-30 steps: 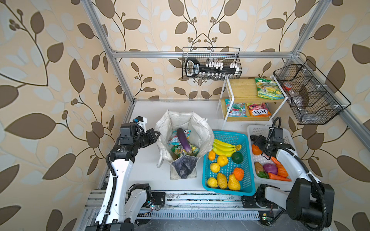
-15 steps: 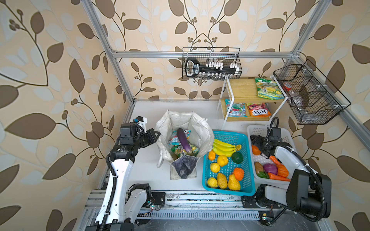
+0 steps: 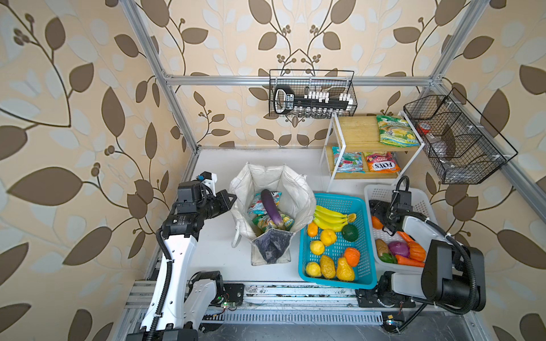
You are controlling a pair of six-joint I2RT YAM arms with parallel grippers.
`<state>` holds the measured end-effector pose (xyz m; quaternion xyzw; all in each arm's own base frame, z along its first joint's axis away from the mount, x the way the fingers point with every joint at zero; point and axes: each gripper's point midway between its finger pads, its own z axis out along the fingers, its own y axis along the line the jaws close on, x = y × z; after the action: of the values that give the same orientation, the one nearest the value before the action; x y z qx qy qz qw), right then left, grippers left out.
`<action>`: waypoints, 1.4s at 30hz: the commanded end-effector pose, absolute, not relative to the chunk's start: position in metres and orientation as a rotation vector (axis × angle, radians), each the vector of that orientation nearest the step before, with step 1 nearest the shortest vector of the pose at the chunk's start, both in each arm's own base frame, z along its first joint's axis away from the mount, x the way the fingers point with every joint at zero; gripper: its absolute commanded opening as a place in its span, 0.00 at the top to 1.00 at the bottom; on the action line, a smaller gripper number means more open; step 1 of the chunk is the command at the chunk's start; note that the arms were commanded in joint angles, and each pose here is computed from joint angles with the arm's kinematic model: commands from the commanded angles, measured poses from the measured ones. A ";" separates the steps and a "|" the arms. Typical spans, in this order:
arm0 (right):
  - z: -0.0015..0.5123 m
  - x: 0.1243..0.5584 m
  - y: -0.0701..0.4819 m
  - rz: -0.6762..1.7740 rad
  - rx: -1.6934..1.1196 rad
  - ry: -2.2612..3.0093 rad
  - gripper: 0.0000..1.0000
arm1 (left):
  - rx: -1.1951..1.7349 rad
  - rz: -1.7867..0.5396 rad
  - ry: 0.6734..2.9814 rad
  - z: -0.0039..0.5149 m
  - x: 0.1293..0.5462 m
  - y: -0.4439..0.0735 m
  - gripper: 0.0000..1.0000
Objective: Place the food into the grocery bag and tie it
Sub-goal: 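Lower the right gripper and grasp the orange tomato in the white basket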
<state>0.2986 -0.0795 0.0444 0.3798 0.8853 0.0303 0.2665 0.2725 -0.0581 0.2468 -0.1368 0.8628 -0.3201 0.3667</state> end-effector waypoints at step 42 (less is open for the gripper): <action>0.203 0.282 -0.054 0.342 0.781 1.925 0.33 | -0.320 -0.856 2.203 0.250 0.279 -0.063 1.00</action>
<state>0.2824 -0.0588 0.1752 0.3372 0.8068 0.1291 0.4676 0.2770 -0.0581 0.2424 -0.1392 0.8649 -0.3217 0.3592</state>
